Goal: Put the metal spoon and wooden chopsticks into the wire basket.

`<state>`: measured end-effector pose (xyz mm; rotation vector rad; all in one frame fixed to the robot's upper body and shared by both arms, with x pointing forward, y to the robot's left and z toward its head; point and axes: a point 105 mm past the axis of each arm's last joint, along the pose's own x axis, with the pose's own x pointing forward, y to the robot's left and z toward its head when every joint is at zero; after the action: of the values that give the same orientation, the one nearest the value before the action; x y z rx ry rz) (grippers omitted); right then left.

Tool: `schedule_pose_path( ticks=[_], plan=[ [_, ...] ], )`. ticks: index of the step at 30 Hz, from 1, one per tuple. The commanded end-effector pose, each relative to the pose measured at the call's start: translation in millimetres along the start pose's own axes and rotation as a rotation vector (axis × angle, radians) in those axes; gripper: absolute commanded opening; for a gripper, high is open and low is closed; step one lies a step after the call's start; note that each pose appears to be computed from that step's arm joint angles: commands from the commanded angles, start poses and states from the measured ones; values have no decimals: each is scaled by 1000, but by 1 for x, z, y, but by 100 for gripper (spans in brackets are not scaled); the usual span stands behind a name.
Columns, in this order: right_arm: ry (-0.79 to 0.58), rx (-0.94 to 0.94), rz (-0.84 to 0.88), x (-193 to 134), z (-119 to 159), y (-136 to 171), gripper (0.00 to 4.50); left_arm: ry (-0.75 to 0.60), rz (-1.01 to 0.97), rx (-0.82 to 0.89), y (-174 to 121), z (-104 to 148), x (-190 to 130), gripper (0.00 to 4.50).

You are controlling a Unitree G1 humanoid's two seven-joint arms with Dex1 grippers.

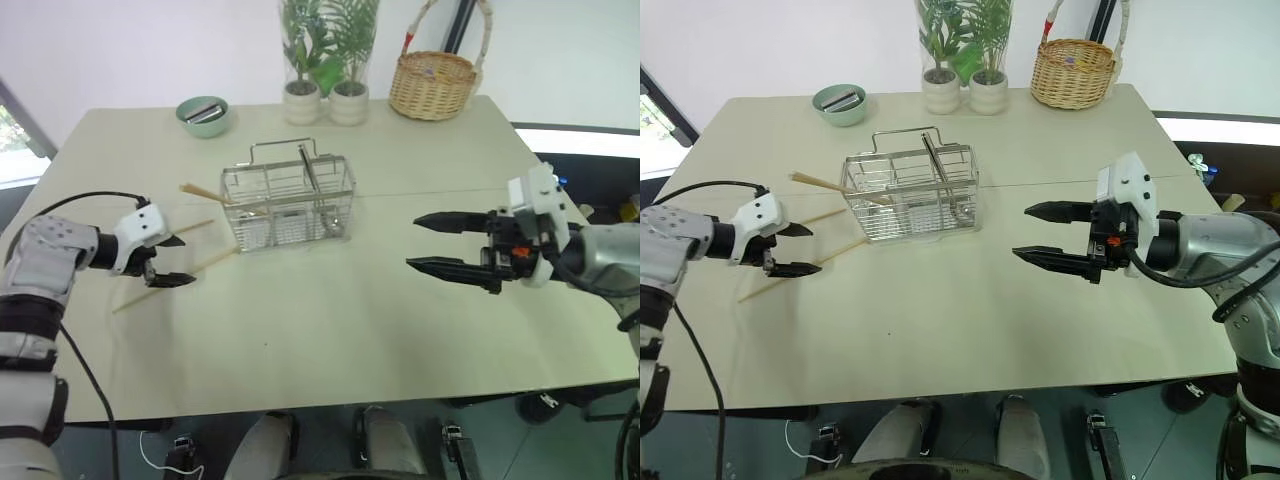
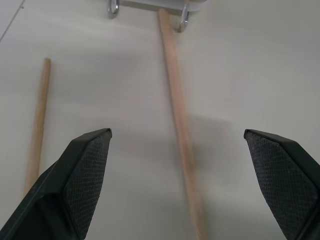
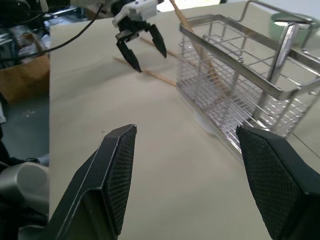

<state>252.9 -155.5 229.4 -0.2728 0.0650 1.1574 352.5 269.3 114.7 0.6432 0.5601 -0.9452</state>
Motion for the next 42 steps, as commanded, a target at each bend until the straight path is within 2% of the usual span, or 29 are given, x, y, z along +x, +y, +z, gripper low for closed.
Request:
schedule_pose_path(
  ticks=[1,4,11,14,15,21,35,42],
  plan=[
    [-32,-34,-22,-3,11,4,326,31,-1,31,4,1,10,450],
    [-43,-20,-48,-4,12,3,326,64,-24,34,3,-1,24,450],
    [-47,-7,-90,-6,10,2,326,119,-41,33,1,-9,36,450],
    [-67,1,-121,-7,12,-1,330,128,-68,33,-2,-10,37,365],
    [-70,4,-126,-7,12,-2,330,125,-75,32,-3,-10,37,322],
    [-75,8,-129,-5,10,-2,330,113,-80,33,0,-3,33,11],
    [-84,-4,-149,-8,14,-11,330,199,9,-8,9,-28,16,11],
    [-86,-12,-154,-9,16,-15,330,265,-3,-34,-2,-59,-14,11]
  ],
)
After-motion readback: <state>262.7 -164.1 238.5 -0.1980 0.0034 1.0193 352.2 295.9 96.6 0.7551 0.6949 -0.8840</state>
